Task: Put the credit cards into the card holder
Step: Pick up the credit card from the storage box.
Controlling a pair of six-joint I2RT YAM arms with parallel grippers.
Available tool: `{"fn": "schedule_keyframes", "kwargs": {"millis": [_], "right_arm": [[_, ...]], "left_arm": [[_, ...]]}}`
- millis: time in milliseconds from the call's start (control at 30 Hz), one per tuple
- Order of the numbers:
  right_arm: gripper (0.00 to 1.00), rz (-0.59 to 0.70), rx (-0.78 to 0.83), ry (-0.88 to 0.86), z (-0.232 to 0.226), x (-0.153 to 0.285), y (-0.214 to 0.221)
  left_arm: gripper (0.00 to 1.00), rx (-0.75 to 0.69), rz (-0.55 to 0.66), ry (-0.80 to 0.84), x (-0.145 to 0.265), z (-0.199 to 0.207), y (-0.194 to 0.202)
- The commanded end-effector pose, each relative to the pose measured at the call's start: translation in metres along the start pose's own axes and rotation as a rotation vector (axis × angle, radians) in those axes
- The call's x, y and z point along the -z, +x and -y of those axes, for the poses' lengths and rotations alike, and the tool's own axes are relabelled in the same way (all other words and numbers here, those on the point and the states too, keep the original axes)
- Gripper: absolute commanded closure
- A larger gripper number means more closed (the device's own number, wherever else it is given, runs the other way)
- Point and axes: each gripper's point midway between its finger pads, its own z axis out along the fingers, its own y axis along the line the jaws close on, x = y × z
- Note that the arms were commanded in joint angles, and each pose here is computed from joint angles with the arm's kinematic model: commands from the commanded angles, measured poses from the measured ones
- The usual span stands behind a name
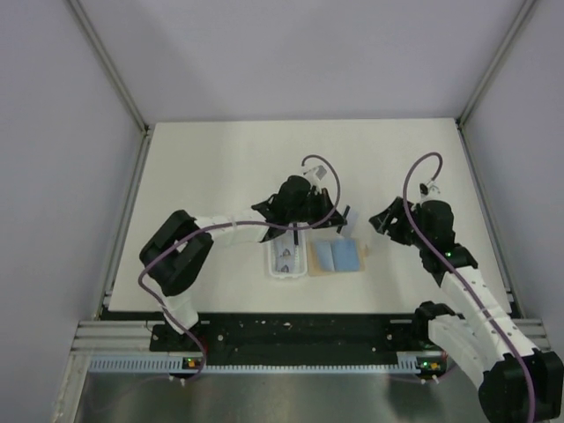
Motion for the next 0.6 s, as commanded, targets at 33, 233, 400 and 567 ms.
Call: {"fn": "schedule_keyframes", "kwargs": {"millis": [33, 233, 400, 567], "right_arm": [[0.34, 0.003, 0.068, -0.278, -0.053, 0.025, -0.006], [0.30, -0.012, 0.072, -0.660, -0.112, 0.072, 0.002], [0.30, 0.011, -0.005, -0.774, -0.122, 0.097, 0.010], [0.32, -0.009, -0.073, -0.812, -0.121, 0.104, 0.019]], "left_arm": [[1.00, -0.066, 0.092, 0.101, 0.045, 0.044, -0.018], [1.00, -0.101, 0.146, 0.237, 0.090, 0.067, 0.000], [1.00, -0.096, 0.186, 0.285, 0.115, 0.071, 0.010], [1.00, -0.061, 0.222, 0.401, 0.126, 0.094, 0.009]]}}
